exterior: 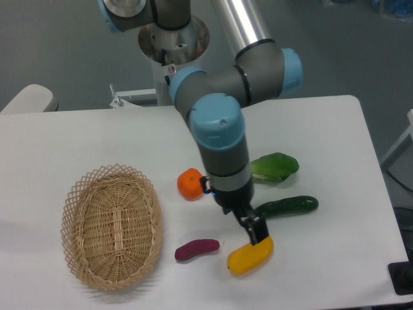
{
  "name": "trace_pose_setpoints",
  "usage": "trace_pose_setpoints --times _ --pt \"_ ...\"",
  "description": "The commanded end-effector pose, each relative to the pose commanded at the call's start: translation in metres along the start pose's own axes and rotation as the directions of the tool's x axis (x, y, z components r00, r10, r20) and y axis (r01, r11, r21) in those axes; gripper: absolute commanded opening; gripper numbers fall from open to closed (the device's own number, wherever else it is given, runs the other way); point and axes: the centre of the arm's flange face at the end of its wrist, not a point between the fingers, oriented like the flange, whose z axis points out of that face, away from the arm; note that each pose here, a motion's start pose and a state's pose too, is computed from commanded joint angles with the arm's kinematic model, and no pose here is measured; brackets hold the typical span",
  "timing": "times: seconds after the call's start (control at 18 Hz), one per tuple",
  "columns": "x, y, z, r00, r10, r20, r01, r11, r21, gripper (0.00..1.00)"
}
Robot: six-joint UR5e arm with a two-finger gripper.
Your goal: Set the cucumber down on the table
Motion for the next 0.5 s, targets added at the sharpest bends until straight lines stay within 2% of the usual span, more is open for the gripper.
trace_pose_setpoints --times 0.17,0.5 --pt "0.015 -0.016 -0.007 1.000 -0.015 -0.006 0.015 1.000 0.007 1.00" --pt "0.030 -0.027 -0.015 1.000 0.004 -0.016 -0.003 1.000 0.014 1.00"
